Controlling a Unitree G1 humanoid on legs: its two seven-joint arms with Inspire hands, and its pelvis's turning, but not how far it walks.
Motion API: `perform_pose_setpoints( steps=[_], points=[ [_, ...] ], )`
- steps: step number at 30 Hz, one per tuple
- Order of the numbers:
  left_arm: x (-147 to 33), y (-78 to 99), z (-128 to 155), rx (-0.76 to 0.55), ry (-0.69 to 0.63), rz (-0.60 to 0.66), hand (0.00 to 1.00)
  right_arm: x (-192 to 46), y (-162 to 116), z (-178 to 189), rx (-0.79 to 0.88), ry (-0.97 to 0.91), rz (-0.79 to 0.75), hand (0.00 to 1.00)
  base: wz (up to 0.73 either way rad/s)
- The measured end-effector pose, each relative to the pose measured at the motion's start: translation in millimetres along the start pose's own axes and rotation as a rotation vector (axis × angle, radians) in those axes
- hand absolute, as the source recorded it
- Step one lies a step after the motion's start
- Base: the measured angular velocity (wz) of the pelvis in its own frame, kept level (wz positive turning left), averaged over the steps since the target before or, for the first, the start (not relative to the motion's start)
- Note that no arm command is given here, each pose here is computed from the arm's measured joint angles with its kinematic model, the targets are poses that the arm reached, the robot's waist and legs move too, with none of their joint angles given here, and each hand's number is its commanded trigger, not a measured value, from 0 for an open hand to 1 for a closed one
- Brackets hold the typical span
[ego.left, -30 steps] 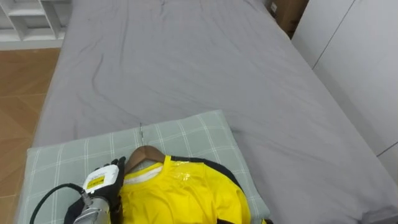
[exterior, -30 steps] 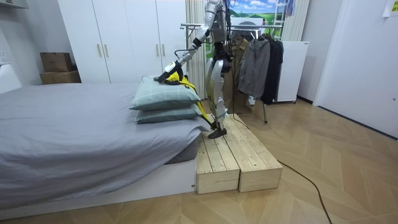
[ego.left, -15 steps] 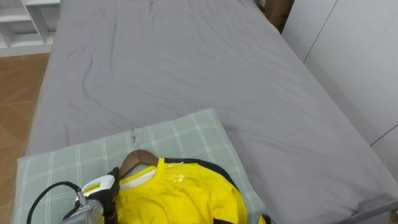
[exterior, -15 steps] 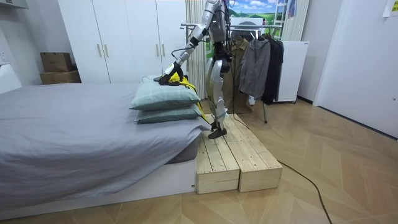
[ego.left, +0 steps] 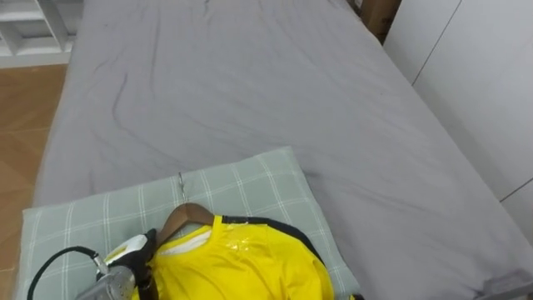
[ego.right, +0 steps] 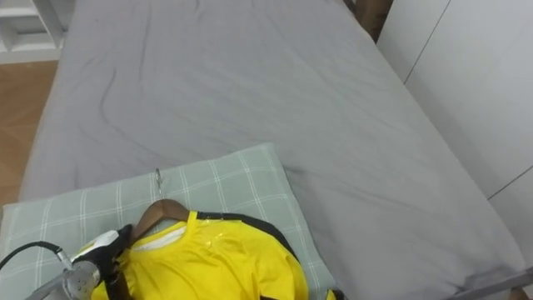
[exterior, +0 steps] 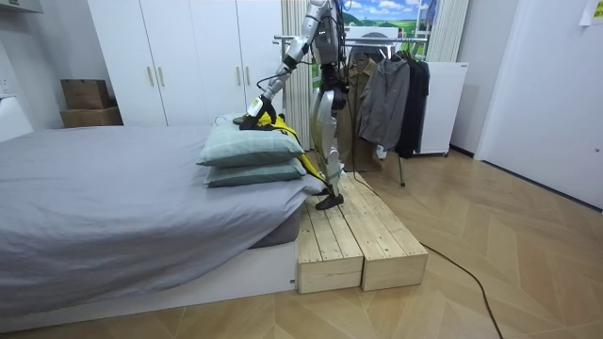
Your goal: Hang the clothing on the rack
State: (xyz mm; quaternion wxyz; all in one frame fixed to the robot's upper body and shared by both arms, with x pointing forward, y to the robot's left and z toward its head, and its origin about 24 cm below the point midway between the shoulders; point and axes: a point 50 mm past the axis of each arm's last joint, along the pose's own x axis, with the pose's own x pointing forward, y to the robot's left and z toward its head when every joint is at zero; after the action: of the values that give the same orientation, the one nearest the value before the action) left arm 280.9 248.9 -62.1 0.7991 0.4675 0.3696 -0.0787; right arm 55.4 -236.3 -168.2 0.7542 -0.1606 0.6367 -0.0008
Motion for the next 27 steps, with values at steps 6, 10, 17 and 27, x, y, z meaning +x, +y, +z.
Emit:
perform_pose_setpoints(
  steps=[6,10,17,27],
  points=[
    [-0.1,0.4,-4,-0.033,0.017,-0.002,0.00,0,1,-2,0.001,0.010,0.002,0.00,-0.01],
    [-0.1,0.1,-5,-0.044,0.023,-0.003,0.00,0,1,-4,0.002,0.031,0.002,0.00,0.00],
    [-0.3,-1.1,-10,-0.076,0.054,0.003,0.00,-1,4,-13,0.002,0.079,0.004,0.00,-0.02],
    [-0.7,-4.9,-14,-0.085,0.080,-0.006,0.00,-1,6,-12,0.002,0.080,0.006,0.00,-0.02]
  ],
)
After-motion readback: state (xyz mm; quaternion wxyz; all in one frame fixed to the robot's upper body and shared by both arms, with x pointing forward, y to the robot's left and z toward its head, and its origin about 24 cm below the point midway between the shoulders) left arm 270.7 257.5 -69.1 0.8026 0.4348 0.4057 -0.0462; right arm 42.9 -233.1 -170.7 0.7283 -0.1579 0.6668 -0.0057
